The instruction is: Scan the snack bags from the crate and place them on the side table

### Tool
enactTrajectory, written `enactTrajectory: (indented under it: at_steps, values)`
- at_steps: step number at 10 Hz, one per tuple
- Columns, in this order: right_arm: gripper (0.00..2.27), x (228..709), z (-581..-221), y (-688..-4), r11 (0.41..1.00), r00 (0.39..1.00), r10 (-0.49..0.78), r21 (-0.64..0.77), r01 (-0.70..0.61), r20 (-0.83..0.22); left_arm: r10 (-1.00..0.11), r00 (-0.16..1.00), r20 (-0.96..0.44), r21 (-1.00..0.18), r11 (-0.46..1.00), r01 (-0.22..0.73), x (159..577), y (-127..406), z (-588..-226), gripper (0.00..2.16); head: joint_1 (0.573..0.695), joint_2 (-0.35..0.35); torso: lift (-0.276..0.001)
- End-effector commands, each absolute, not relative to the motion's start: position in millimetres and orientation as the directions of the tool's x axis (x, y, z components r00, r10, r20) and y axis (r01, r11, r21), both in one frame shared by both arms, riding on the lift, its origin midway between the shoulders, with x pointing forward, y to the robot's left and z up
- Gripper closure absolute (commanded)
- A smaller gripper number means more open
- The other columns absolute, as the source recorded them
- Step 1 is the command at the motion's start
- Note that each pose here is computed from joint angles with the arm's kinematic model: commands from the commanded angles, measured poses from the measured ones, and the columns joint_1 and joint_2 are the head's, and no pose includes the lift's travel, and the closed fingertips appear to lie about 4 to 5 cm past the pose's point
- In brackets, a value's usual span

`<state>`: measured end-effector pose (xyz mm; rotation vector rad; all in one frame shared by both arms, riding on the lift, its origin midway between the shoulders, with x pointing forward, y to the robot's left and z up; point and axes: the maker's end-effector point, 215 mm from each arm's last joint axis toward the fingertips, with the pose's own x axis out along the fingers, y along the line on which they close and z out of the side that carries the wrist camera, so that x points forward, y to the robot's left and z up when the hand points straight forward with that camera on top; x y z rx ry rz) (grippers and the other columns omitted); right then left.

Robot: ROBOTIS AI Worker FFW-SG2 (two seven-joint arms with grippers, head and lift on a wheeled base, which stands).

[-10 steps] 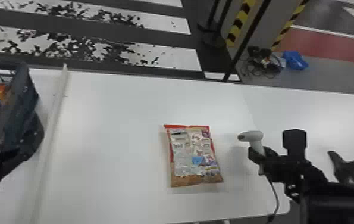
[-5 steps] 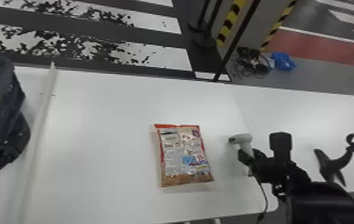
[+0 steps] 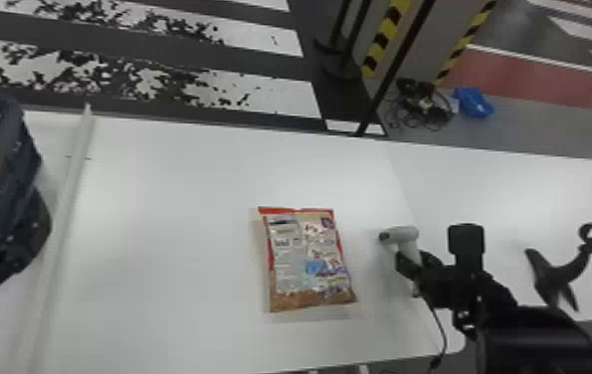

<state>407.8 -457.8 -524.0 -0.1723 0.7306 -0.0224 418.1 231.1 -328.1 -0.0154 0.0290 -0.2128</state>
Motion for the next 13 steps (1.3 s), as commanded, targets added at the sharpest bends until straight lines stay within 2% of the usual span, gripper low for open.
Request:
enactTrajectory:
  at_steps: [1,3,5,6,8,10,13]
  values:
    - [1.27,406.5,-525.2,-457.1,0.986,0.743,-0.078,-0.162,-0.042,-0.664,-0.211,0.977,-0.027,-0.021,0.977,0.211,417.1,230.2,-327.6,0.09,0.695,-0.302,-0.094]
    - [0.93,405.0,-526.5,-456.5,0.986,0.742,-0.075,-0.160,-0.044,-0.667,-0.212,0.977,-0.022,-0.019,0.977,0.212,416.5,229.9,-324.7,0.10,0.695,-0.303,-0.094]
    - [0.40,404.0,-527.1,-456.3,0.986,0.742,-0.075,-0.161,-0.045,-0.667,-0.213,0.977,-0.021,-0.019,0.977,0.213,416.1,229.0,-323.7,0.10,0.695,-0.305,-0.094]
    - [0.38,403.8,-526.7,-456.5,0.986,0.743,-0.074,-0.159,-0.044,-0.665,-0.213,0.977,-0.022,-0.019,0.977,0.213,415.6,229.0,-324.4,0.10,0.695,-0.305,-0.094]
    - [0.11,400.9,-513.6,-456.6,0.990,0.768,-0.066,-0.138,-0.029,-0.637,-0.213,0.977,-0.022,-0.019,0.977,0.213,415.6,229.0,-324.4,0.10,0.695,-0.307,-0.094]
    - [0.11,392.6,-491.3,-443.8,0.997,0.794,-0.022,-0.075,-0.030,-0.607,-0.213,0.977,-0.026,-0.019,0.977,0.213,415.5,229.1,-326.1,0.10,0.695,-0.306,-0.094]
    - [0.15,382.7,-477.7,-395.5,0.979,0.781,0.194,0.163,-0.120,-0.593,-0.213,0.977,-0.030,-0.020,0.977,0.212,415.2,229.3,-328.6,0.10,0.695,-0.266,-0.094]
